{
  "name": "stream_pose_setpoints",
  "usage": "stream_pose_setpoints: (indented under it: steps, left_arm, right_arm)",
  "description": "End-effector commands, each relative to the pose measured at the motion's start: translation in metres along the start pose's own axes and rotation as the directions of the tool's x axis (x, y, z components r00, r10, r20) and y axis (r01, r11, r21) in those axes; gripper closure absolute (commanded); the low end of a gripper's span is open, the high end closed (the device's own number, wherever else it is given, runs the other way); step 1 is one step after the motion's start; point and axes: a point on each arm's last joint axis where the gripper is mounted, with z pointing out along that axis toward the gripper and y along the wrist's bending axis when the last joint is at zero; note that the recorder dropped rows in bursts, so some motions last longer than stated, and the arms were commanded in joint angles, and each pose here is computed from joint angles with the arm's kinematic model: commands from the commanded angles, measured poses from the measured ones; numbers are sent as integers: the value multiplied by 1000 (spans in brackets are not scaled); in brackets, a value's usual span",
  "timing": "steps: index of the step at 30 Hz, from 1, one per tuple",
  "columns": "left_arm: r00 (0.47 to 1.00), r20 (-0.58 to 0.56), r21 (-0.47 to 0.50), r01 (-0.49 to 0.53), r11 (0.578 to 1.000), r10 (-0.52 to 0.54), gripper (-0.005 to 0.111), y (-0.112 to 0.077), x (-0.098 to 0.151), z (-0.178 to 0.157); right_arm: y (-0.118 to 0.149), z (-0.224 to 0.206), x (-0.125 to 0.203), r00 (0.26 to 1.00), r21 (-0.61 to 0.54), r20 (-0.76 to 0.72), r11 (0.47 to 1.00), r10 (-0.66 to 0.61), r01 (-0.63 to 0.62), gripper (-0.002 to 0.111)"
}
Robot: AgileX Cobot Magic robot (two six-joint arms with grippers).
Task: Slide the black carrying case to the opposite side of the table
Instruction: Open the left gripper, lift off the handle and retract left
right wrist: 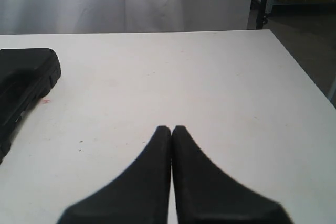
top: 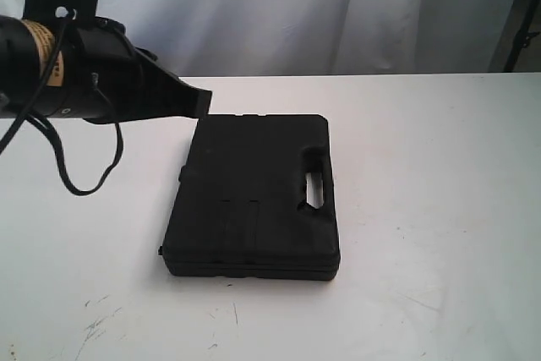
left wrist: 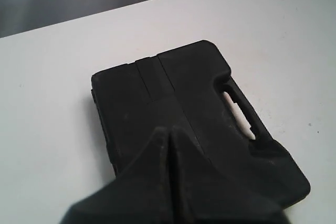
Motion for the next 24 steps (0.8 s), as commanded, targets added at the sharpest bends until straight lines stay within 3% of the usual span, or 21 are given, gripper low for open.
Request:
stream_pose_setpoints:
  steps: [1,8,16,24]
  left_arm:
    - [1000,8,-5,-3,1000,3,107,2,0,-7]
    - [995,21,-44,-93,995,94,107,5,-2,-7]
    - [993,-67,-127,-106,986,98,107,15,9,-13]
    - [987,156,-117,64,991,-45,107,55,27,-38]
  right_arm:
    - [0,0,1,1000,3,2,1000,-2,2,108]
    - [0,0,1,1000,3,2,1000,-2,2,108]
    - [0,0,1,1000,3,2,1000,-2,2,108]
    - [0,0,1,1000,3,2,1000,-2,2,108]
